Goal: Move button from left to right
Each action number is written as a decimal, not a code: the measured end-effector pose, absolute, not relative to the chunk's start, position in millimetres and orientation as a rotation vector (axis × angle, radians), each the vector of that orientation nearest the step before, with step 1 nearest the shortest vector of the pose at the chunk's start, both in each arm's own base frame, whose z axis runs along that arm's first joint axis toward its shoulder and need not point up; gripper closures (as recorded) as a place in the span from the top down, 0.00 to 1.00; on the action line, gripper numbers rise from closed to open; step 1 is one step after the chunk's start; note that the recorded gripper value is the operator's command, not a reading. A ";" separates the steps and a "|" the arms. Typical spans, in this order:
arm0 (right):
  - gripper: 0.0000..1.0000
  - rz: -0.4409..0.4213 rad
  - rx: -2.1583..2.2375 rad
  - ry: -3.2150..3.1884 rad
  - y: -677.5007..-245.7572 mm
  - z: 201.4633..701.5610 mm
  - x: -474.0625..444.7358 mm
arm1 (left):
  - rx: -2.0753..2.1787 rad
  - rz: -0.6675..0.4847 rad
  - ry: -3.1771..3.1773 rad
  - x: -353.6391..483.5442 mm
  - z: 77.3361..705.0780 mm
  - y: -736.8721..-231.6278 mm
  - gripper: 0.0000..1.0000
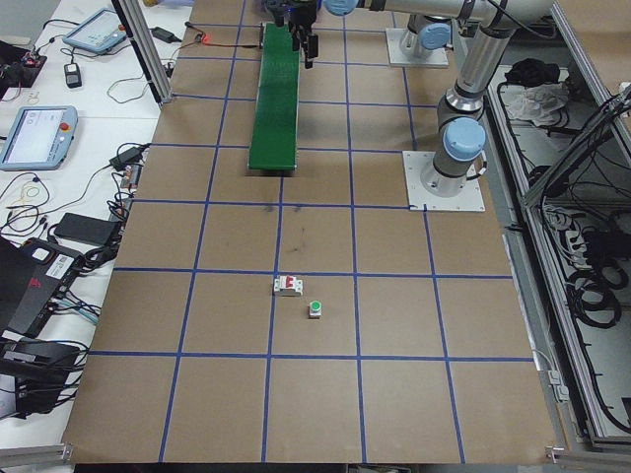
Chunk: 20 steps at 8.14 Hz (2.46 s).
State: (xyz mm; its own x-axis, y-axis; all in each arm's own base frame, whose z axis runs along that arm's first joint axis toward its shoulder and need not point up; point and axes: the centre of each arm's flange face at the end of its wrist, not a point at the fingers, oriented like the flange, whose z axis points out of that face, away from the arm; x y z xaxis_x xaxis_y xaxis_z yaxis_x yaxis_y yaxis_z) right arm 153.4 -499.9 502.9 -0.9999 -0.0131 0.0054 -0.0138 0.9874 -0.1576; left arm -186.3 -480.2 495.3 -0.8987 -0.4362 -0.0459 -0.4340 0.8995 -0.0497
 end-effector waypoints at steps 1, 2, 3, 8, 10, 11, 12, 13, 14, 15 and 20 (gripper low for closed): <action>1.00 0.250 0.025 -3.127 -500.0 503.0 153.5 | -0.689 -0.060 3.007 -186.2 495.5 -480.1 1.00; 1.00 0.251 0.027 -3.127 -500.0 503.1 153.4 | -0.692 -0.059 3.007 -185.4 495.6 -480.3 1.00; 1.00 0.251 0.028 -3.126 -500.1 503.1 153.4 | -0.693 -0.059 3.007 -184.7 495.9 -480.1 1.00; 1.00 0.248 0.031 -3.127 -499.9 502.9 153.5 | -0.502 -0.055 3.044 -163.5 500.1 -484.1 1.00; 1.00 0.249 0.031 -3.127 -499.9 502.9 153.5 | -0.360 -0.051 3.059 -133.7 502.9 -489.4 1.00; 1.00 0.248 0.031 -3.127 -499.9 502.9 153.5 | -0.289 -0.057 3.062 -113.0 507.1 -490.6 1.00; 1.00 0.249 0.032 -3.127 -499.9 502.9 153.5 | -0.238 -0.062 3.063 -85.4 512.7 -489.6 1.00; 1.00 0.250 0.033 -3.127 -500.0 503.0 153.5 | -0.172 -0.056 3.064 -52.2 517.6 -487.4 1.00; 1.00 0.250 0.033 -3.127 -500.0 503.0 153.5 | -0.119 -0.031 3.064 -16.4 519.7 -484.7 1.00; 1.00 0.250 0.032 -3.127 -500.0 503.1 153.5 | -0.078 -0.003 3.064 23.0 520.4 -481.0 1.00; 1.00 0.252 0.033 -3.127 -500.1 503.2 153.5 | 0.131 0.053 3.050 293.8 481.1 -431.4 1.00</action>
